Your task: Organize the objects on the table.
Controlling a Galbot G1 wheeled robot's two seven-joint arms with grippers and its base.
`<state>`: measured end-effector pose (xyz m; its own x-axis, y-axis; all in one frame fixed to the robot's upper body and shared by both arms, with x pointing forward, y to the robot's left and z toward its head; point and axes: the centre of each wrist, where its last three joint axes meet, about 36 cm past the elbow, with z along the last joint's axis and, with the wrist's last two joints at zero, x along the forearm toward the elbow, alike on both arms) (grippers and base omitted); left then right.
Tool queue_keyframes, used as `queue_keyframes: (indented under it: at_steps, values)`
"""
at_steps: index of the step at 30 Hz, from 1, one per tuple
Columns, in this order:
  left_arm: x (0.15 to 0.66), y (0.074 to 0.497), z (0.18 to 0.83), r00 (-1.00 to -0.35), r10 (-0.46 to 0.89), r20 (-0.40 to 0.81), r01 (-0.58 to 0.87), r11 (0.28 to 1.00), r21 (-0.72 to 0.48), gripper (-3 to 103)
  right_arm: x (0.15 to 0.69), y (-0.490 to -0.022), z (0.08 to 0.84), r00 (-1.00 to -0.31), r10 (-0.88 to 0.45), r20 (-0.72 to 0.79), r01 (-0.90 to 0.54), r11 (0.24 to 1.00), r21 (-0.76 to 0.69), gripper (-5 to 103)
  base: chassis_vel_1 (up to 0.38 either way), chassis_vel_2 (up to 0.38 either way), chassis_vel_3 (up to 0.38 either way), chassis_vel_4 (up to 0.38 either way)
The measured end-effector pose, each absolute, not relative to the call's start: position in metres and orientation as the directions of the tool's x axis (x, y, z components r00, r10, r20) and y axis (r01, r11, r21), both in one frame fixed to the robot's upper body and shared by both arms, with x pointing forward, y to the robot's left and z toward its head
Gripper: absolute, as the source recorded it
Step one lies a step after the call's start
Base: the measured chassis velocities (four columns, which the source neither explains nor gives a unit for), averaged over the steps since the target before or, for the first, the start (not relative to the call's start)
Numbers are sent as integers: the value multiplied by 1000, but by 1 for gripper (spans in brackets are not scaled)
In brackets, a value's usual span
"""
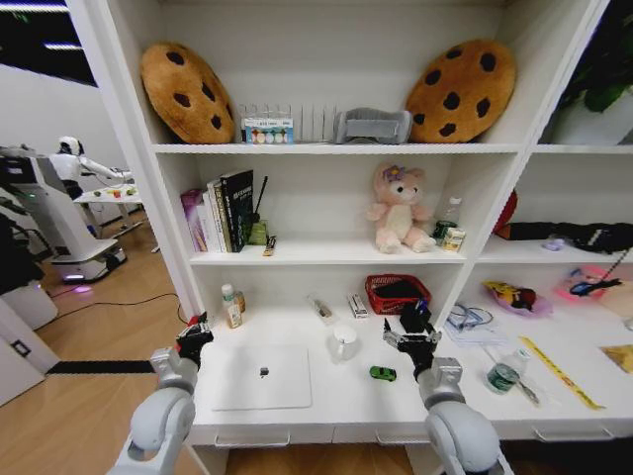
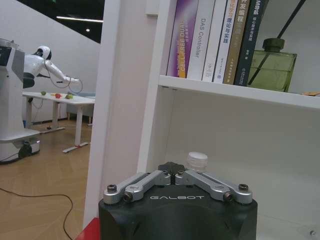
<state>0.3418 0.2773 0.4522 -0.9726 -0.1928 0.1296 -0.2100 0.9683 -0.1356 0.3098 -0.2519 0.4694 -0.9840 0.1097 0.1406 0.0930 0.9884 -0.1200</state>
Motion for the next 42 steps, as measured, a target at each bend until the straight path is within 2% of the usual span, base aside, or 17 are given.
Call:
queue_keyframes:
  at_steps: [12,17,18,20,21,22,23,25,26,28,29,31,34,36,37,39,42]
  values:
    - [339,281,454,-997,-37,72,-48,987,-155,-3,308,-263,478,-982,135,129,119,985,-125,100,0,0,0,0]
    - [341,280,448,-998,-32,60,-40,989,-145,18,310,-266,478,-982,137,128,121,985,-125,100,0,0,0,0]
    - [341,280,448,-998,-32,60,-40,989,-145,18,310,-266,478,-982,137,128,121,985,-125,100,0,0,0,0]
    - [341,280,449,-997,-21,68,-30,990,-140,29,312,-267,478,-982,135,128,120,985,-123,100,0,0,0,0]
    - [341,280,449,-997,-21,68,-30,990,-140,29,312,-267,478,-982,135,128,120,985,-123,100,0,0,0,0]
    - [340,280,450,-997,-16,72,-26,991,-135,40,312,-267,478,-983,135,129,119,985,-123,100,0,0,0,0]
    - [340,280,450,-997,-16,72,-26,991,-135,40,312,-267,478,-983,135,129,119,985,-123,100,0,0,0,0]
    - [340,281,451,-997,-14,77,-24,991,-131,51,312,-267,477,-983,133,130,117,986,-123,100,0,0,0,0]
    - [340,281,451,-997,-14,77,-24,991,-131,51,312,-267,477,-983,133,130,117,986,-123,100,0,0,0,0]
    - [340,281,451,-997,-13,78,-23,992,-128,62,312,-267,477,-983,130,132,114,986,-123,100,0,0,0,0]
    - [340,281,451,-997,-13,78,-23,992,-128,62,312,-267,477,-983,130,132,114,986,-123,100,0,0,0,0]
    - [339,280,452,-997,-14,79,-24,992,-124,73,312,-268,477,-983,128,134,111,986,-123,100,0,0,0,0]
    - [339,280,452,-997,-15,79,-24,992,-124,78,312,-268,477,-983,127,134,111,986,-123,100,0,0,0,0]
    - [339,280,452,-997,-15,80,-25,992,-123,89,313,-268,477,-983,127,136,110,986,-123,100,0,0,0,0]
    - [339,280,452,-997,-15,80,-25,992,-123,89,313,-268,477,-983,127,136,110,986,-123,100,0,0,0,0]
    - [339,280,452,-997,-16,80,-25,992,-123,98,314,-269,477,-983,125,137,108,987,-120,100,0,0,0,0]
    - [339,280,452,-997,-16,80,-25,992,-123,99,315,-270,478,-983,123,138,108,987,-117,100,0,0,0,0]
